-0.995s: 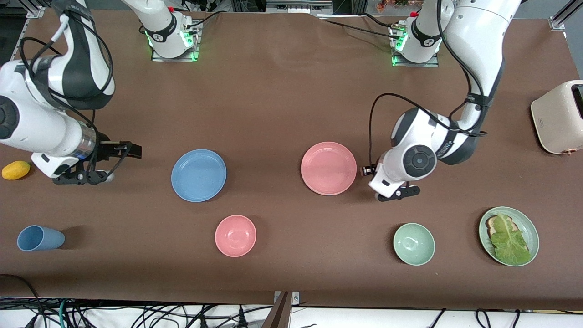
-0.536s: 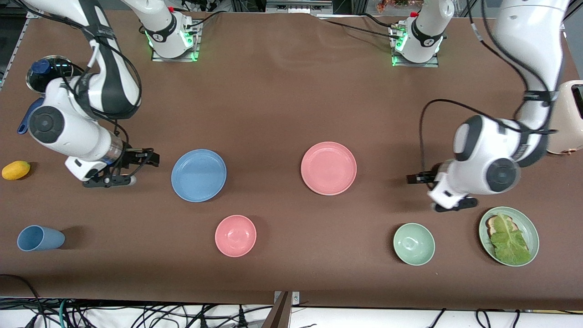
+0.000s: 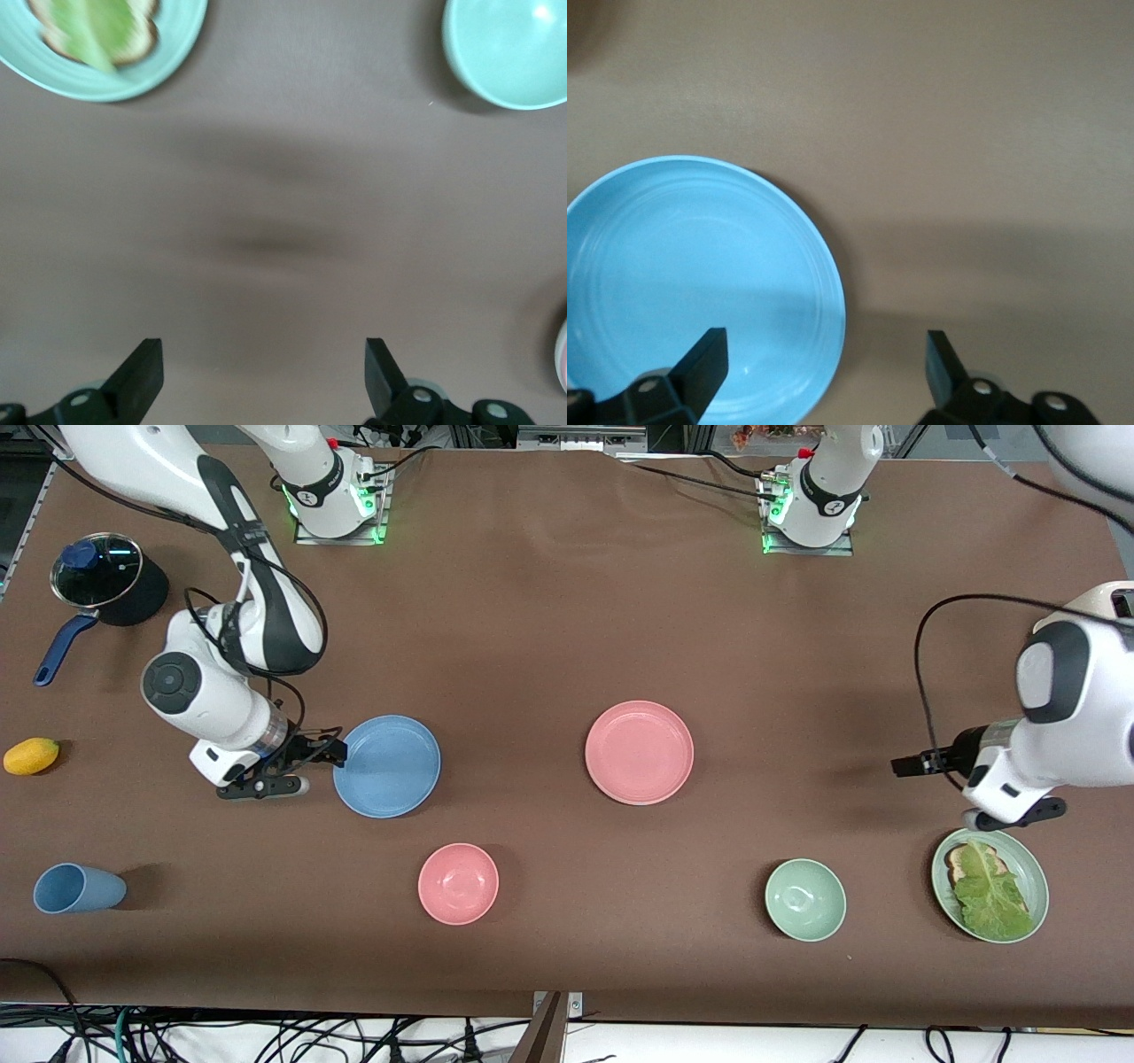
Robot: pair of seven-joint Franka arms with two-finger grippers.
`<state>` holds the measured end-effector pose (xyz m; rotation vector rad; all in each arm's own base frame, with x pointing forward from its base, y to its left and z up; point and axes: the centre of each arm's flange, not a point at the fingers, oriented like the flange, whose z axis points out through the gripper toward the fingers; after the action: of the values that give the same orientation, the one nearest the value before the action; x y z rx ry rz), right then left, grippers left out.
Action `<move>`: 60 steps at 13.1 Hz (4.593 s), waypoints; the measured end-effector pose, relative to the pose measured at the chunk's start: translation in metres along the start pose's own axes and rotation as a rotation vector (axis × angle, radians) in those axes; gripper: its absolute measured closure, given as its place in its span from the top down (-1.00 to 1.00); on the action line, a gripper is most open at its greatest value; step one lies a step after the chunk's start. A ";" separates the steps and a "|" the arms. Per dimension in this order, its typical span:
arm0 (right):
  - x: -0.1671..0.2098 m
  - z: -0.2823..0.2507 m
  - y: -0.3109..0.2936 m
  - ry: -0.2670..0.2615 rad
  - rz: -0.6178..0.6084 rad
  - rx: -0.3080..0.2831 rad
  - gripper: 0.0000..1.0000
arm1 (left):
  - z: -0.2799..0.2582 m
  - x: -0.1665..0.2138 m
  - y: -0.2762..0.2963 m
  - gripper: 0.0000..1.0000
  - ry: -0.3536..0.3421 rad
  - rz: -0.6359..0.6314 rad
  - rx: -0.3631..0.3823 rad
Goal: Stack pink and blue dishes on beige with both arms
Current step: 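Grasp the blue plate rim with the right gripper while the left gripper returns, then carry the blue plate onto the pink plate with the right gripper, then open the right gripper to release the blue plate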
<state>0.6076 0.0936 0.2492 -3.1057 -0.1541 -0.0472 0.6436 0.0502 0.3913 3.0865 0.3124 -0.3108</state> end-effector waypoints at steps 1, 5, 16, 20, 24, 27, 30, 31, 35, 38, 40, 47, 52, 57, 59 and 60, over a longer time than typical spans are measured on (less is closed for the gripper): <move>-0.002 0.013 -0.002 0.011 -0.003 0.001 0.94 | -0.027 -0.012 -0.004 1.00 0.027 0.010 0.012; -0.017 0.048 -0.003 0.045 -0.006 0.005 0.72 | -0.133 -0.081 0.017 1.00 0.127 0.056 0.046; -0.016 0.042 -0.005 0.057 -0.010 0.006 -0.93 | -0.174 -0.121 0.006 1.00 0.152 0.186 0.015; 0.018 -0.025 -0.011 -0.016 -0.021 0.004 -0.93 | -0.167 -0.116 0.010 1.00 0.143 0.207 0.060; 0.050 -0.123 -0.061 -0.039 -0.062 0.024 -0.93 | -0.168 -0.116 0.012 1.00 0.146 0.209 0.045; 0.040 -0.121 -0.133 -0.050 -0.007 0.031 -0.93 | -0.176 -0.111 0.018 1.00 0.167 0.217 0.045; 0.018 -0.105 -0.229 -0.063 0.072 0.032 -0.93 | -0.176 -0.106 0.020 1.00 0.169 0.220 0.045; 0.012 -0.102 -0.256 -0.063 0.108 0.034 -0.93 | -0.176 -0.106 0.021 1.00 0.169 0.221 0.045; -0.019 -0.073 -0.364 -0.017 0.282 0.087 -0.93 | -0.177 -0.105 0.018 1.00 0.172 0.232 0.046; -0.048 -0.028 -0.423 0.013 0.371 0.136 -0.93 | -0.178 -0.105 0.016 1.00 0.172 0.237 0.046; -0.056 0.000 -0.435 0.023 0.393 0.129 -0.93 | -0.178 -0.105 0.016 1.00 0.172 0.238 0.046; -0.058 0.033 -0.441 0.037 0.405 0.149 -0.93 | -0.178 -0.105 0.016 1.00 0.172 0.238 0.046; -0.058 0.037 -0.441 0.038 0.436 0.155 -0.92 | -0.178 -0.105 0.016 1.00 0.172 0.240 0.046; -0.050 0.028 -0.439 0.057 0.460 0.165 -0.30 | -0.178 -0.105 0.016 1.00 0.171 0.244 0.047; -0.034 0.011 -0.424 0.079 0.468 0.124 0.15 | -0.177 -0.104 0.016 1.00 0.171 0.244 0.047; -0.023 -0.006 -0.410 0.086 0.465 0.086 0.37 | -0.177 -0.104 0.016 1.00 0.171 0.244 0.047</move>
<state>0.5434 0.4988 0.2666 -2.9600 0.5488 -0.1562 0.5811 0.0215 0.5859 3.1556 -0.0720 -0.0481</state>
